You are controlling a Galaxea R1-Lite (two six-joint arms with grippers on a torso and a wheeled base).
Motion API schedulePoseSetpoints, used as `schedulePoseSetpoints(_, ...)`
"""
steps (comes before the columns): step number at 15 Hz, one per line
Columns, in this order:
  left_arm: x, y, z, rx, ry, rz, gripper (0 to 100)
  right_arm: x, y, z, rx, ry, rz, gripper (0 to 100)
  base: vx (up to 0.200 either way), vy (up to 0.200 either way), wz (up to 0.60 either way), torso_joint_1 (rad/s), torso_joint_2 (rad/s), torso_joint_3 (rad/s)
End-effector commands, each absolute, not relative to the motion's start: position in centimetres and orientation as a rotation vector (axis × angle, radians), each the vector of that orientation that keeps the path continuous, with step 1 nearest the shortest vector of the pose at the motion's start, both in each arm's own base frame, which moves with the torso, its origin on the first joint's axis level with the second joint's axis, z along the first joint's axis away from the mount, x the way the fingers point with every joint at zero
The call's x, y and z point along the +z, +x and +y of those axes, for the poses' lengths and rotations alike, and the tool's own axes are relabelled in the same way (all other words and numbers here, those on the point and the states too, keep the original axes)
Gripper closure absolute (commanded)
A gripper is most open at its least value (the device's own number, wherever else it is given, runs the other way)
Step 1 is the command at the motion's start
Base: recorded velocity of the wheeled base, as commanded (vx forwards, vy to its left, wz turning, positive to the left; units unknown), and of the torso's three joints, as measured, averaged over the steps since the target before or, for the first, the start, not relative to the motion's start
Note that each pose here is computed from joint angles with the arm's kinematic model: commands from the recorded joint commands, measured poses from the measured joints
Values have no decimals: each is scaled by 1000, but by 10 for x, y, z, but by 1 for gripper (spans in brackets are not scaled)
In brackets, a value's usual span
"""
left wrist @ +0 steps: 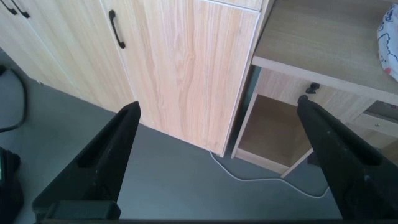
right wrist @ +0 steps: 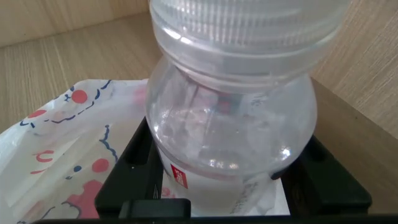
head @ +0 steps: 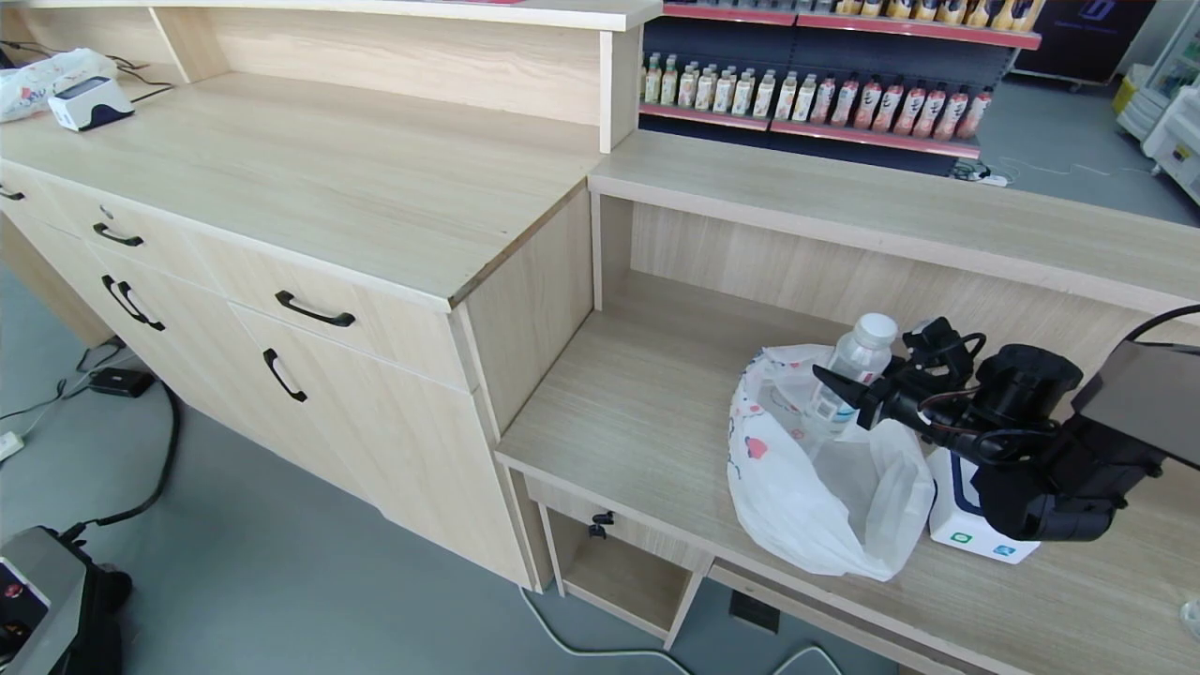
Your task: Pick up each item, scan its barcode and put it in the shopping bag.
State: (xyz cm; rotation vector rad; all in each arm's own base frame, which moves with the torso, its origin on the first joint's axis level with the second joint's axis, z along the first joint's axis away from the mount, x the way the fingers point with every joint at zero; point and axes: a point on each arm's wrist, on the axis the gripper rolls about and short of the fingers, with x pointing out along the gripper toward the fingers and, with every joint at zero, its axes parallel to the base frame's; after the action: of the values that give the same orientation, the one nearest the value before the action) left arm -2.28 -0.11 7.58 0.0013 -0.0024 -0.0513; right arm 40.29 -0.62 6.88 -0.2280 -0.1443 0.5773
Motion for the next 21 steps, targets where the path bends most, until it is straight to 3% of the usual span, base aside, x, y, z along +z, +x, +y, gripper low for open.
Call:
schedulePoseSetpoints(1,76,-23,-1,-52,2,-5,0,63,405,-3,587,-224,-136,100,0,0,0,0,0,0)
schedulePoseSetpoints(21,76,-23,-1,-51,2,-3,0,48,412,6,608,-217,-108,100,0,0,0,0,0,0)
